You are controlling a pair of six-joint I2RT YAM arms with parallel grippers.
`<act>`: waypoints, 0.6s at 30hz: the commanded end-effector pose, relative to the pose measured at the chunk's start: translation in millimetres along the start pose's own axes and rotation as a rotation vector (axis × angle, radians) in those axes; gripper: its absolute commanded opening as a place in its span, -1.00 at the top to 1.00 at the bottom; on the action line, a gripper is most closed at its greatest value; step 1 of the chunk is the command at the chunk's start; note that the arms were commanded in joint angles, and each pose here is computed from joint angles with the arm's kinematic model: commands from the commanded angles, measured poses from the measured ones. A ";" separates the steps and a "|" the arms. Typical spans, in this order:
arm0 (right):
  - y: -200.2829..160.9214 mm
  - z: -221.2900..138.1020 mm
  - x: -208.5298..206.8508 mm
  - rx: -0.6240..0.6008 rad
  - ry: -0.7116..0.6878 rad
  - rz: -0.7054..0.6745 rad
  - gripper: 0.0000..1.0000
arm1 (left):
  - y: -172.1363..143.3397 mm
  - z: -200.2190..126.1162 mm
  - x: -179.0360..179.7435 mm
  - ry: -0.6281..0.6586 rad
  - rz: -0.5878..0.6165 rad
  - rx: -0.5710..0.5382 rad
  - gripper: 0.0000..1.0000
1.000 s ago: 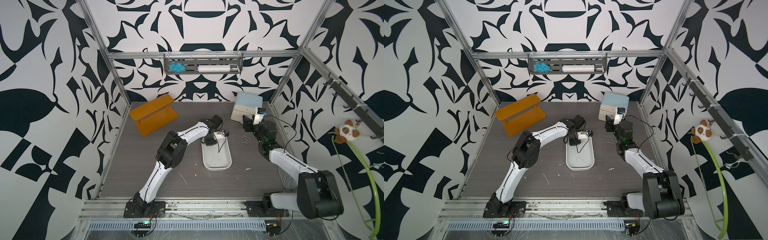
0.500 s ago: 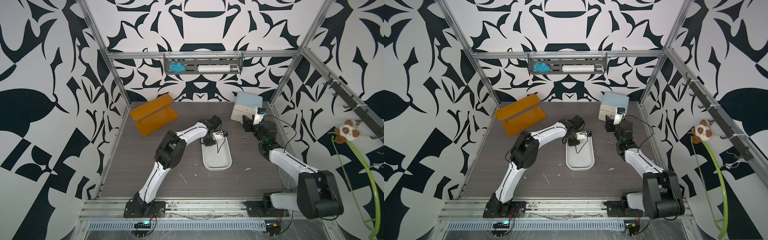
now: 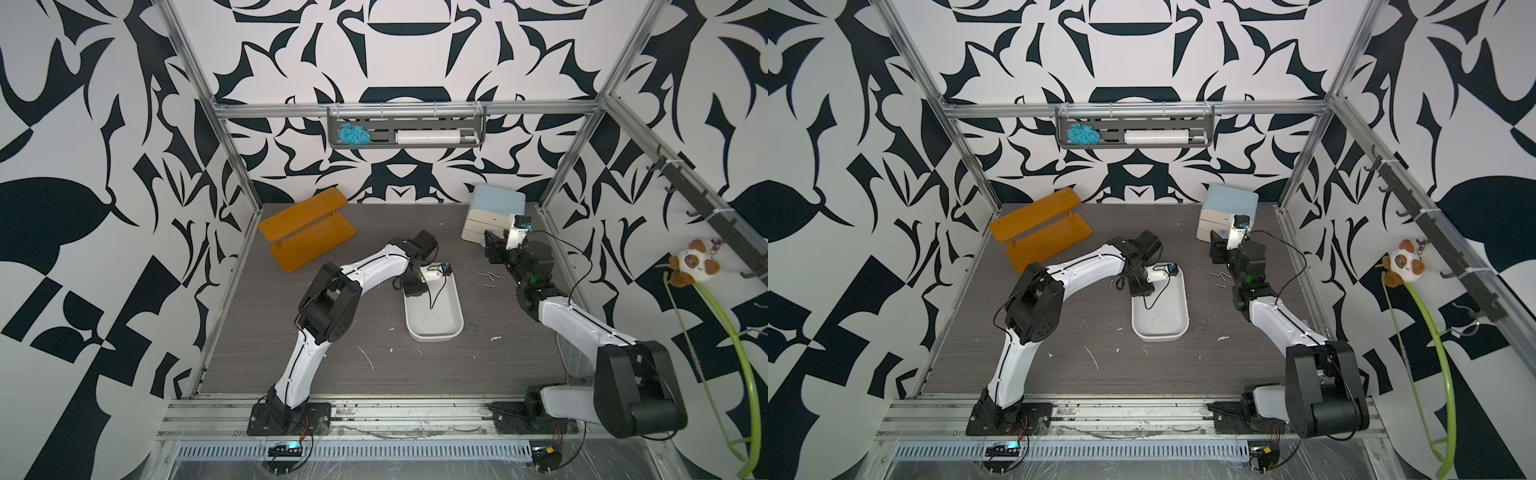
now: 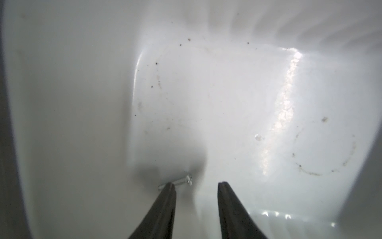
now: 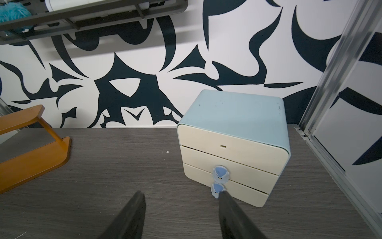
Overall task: Take out the screws from the storage box
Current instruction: Adjust the screw in the storage box.
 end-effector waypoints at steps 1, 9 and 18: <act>21.8 -5.6 10.7 -0.075 0.040 -0.005 -0.20 | -4.2 -5.3 -3.7 -0.009 0.008 0.006 0.21; 21.2 -5.7 10.0 -0.074 0.038 -0.005 -0.20 | -20.7 16.1 -1.2 -0.016 0.025 0.078 0.21; 20.9 -4.8 9.9 -0.074 0.037 -0.006 -0.20 | -27.9 27.7 3.1 -0.027 0.034 0.133 0.21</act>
Point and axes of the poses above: each gripper's point midway between its finger pads, its own z axis out along the fingers, its own x axis along the line the jaws close on, y = z × x, the point moved 2 cm from there along -z, back along the fingers, and after that the axes turned 15 degrees about z, right-handed, at the moved point
